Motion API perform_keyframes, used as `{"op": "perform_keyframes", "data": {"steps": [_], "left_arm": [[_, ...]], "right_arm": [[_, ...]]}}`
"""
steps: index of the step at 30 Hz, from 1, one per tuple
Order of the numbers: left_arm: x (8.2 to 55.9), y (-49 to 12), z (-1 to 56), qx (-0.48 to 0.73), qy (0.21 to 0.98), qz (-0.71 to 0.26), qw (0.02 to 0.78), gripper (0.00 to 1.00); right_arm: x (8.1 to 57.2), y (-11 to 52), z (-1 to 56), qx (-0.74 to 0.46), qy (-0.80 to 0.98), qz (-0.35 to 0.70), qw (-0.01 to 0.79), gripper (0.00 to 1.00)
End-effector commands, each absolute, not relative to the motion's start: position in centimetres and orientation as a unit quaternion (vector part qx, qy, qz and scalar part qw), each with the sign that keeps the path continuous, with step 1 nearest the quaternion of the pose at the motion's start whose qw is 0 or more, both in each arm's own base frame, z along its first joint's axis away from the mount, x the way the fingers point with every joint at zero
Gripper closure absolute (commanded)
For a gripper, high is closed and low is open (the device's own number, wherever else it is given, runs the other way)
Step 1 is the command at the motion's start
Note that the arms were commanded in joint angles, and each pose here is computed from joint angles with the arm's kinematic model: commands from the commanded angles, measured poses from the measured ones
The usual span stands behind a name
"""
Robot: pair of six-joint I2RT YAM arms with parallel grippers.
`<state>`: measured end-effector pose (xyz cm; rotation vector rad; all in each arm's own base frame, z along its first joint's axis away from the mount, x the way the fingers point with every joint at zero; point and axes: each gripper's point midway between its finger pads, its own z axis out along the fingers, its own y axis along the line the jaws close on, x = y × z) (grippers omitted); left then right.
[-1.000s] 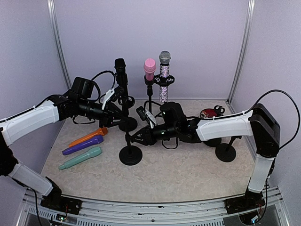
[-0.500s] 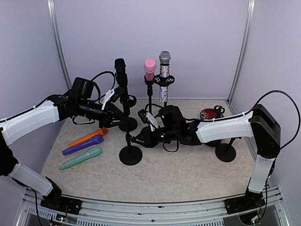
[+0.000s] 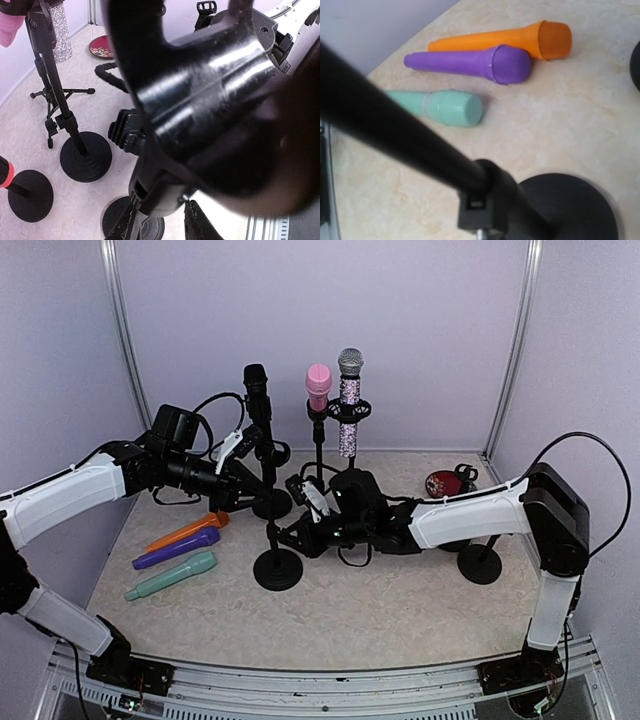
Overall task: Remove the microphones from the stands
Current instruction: Unscrew the knob on the stand of the microphone stand.
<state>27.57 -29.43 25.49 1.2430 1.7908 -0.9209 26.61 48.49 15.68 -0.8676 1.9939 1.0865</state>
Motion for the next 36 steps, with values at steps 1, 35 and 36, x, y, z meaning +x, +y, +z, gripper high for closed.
{"op": "perform_keyframes", "data": {"steps": [1,35,36], "left_arm": [[27.9,-29.5,26.6,0.487,0.696,-0.359,0.387,0.71],[27.9,-29.5,26.0,0.48,0.702,-0.363,0.381,0.72],[27.8,-29.4,26.0,0.481,0.702,-0.362,0.381,0.72]], "right_arm": [[27.2,49.2,16.4,-0.336,0.758,0.401,0.389,0.96],[24.4,49.0,17.4,-0.582,0.505,-0.191,0.609,0.73],[24.5,48.9,18.1,-0.575,0.505,-0.192,0.615,0.68]]}}
